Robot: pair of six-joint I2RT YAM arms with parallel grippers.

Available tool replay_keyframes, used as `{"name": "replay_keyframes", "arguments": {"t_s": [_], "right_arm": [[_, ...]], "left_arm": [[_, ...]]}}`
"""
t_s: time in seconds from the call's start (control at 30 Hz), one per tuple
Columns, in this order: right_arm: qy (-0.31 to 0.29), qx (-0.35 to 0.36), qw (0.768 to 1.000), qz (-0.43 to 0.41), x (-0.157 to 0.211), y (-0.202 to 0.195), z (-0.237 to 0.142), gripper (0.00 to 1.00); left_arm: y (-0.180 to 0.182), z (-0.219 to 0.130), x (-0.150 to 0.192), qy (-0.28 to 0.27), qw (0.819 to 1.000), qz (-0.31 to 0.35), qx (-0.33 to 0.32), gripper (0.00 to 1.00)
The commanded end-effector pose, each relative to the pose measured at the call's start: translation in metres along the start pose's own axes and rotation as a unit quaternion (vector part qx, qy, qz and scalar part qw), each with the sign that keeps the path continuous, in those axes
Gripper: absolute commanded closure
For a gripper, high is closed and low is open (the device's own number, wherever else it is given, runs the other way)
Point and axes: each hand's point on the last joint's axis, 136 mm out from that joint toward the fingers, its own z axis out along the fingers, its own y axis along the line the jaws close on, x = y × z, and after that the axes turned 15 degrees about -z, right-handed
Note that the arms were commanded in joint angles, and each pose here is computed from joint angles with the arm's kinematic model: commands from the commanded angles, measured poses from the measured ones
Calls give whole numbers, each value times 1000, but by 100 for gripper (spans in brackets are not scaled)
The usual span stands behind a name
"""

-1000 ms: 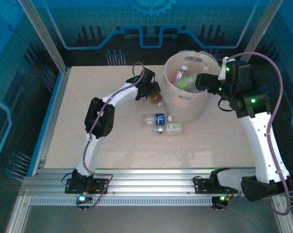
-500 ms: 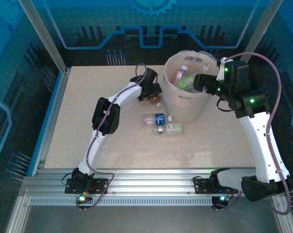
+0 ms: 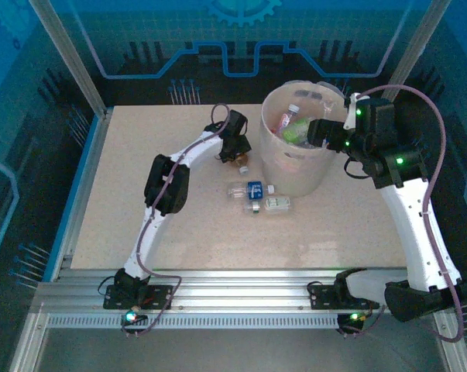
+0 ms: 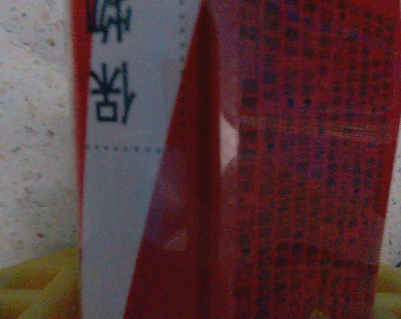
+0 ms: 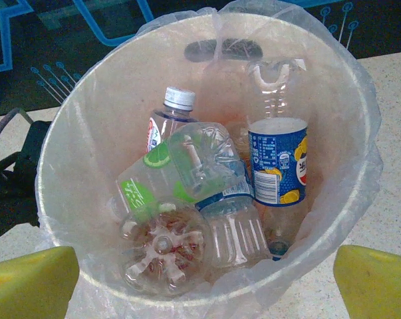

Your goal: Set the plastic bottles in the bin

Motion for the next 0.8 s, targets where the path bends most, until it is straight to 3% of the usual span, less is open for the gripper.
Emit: {"name": "replay_keyframes", "arguments": {"t_s": [0.0, 0.23, 0.43, 0.77], "right_arm": [[-15, -6, 1000, 3, -5, 4, -7, 0], [-11, -26, 1000, 12, 0, 11, -3, 0], [-11, -67, 997, 29, 6, 26, 9, 0], [-2, -139, 990, 22, 7, 61, 26, 0]], "left_arm": [[8, -17, -8, -2, 1000, -7, 3, 40], [-1, -71, -33, -61, 997, 10, 56, 53], [-4, -118, -37, -100, 987, 35, 118, 56], [-5, -202, -16, -131, 949, 104, 266, 57]]}}
